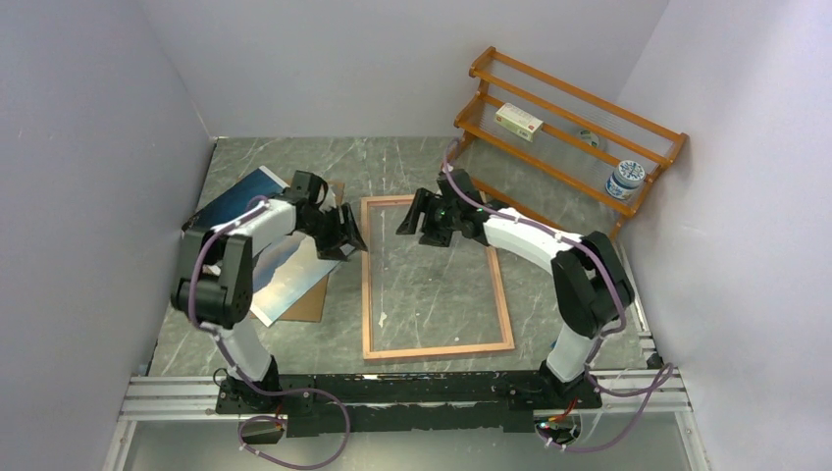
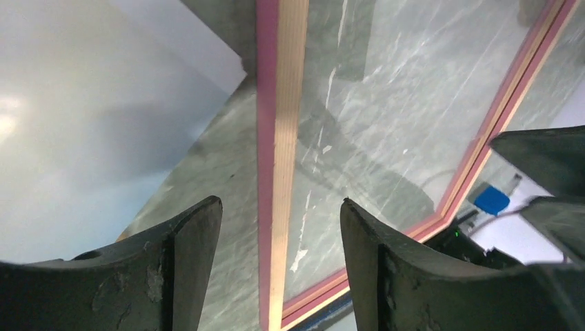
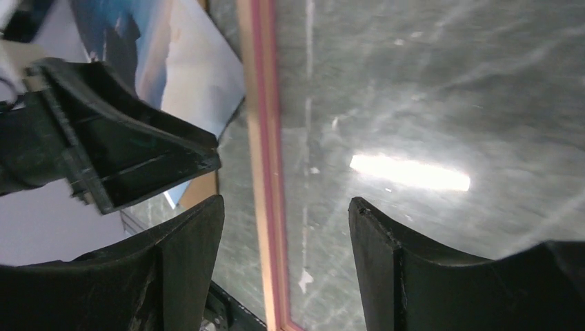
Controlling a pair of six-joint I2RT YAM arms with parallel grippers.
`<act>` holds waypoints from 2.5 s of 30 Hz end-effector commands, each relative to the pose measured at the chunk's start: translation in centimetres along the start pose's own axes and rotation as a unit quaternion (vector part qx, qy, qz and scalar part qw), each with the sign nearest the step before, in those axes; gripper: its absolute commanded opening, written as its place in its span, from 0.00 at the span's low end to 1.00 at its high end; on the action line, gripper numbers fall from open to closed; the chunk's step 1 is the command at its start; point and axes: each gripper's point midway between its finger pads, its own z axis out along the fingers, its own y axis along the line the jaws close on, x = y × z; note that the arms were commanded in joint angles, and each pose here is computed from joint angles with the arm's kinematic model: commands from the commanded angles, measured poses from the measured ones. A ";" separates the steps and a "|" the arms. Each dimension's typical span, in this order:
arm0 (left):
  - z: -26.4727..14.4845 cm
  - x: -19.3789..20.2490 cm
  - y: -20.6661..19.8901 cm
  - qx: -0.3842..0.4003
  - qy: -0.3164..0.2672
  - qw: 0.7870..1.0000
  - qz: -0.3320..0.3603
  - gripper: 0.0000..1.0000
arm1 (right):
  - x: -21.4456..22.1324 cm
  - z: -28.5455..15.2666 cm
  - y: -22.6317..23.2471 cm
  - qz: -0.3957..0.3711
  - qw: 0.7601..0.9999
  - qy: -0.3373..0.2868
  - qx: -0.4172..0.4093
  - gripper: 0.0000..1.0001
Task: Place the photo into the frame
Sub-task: Adjust the photo frame at the center of the board, then pick up the photo at the center of the board.
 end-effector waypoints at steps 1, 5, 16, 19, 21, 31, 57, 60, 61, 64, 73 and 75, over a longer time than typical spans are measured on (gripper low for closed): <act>-6.0 -3.5 0.6 -0.068 -0.115 0.991 0.019 0.70 | -0.4 1.4 5.5 -0.008 0.998 -0.001 -0.062 0.69; -9.5 -5.5 3.8 -0.145 -0.183 0.972 -0.026 0.73 | 0.8 3.1 8.3 -0.003 0.998 0.000 -0.067 0.67; -9.8 -11.2 13.9 -0.206 -0.179 0.952 -0.138 0.63 | 6.9 9.1 12.8 0.055 0.998 -0.009 -0.038 0.67; -10.1 -12.7 16.0 -0.254 -0.191 0.941 -0.112 0.58 | 7.5 10.9 12.9 0.064 0.998 -0.019 -0.012 0.68; -10.0 -13.7 16.4 -0.258 -0.196 0.942 -0.090 0.57 | 8.1 12.0 12.6 0.064 0.998 -0.024 0.013 0.69; -9.4 -12.3 20.4 -0.345 -0.147 0.922 -0.096 0.48 | 8.8 14.9 8.5 0.105 0.983 -0.064 0.136 0.70; -4.8 -6.2 22.7 -0.344 0.019 0.931 -0.120 0.47 | 6.4 16.1 15.5 0.124 0.981 -0.051 -0.140 0.73; -4.9 -6.2 22.7 -0.344 0.021 0.931 -0.120 0.46 | 6.0 15.7 15.9 0.102 0.978 -0.066 -0.170 0.73; -4.9 -6.2 22.7 -0.344 0.021 0.931 -0.120 0.46 | 6.1 15.3 16.3 0.092 0.976 -0.066 -0.187 0.74; -4.8 -6.1 22.6 -0.340 0.022 0.932 -0.122 0.46 | 5.7 13.8 17.8 0.059 0.965 -0.082 -0.240 0.78; -4.8 -5.8 22.5 -0.337 0.029 0.933 -0.122 0.47 | 3.9 12.6 19.5 0.044 0.947 -0.097 -0.302 0.95; -4.8 -5.8 22.5 -0.336 0.029 0.933 -0.122 0.48 | 3.5 12.4 19.6 0.050 0.943 -0.103 -0.311 0.95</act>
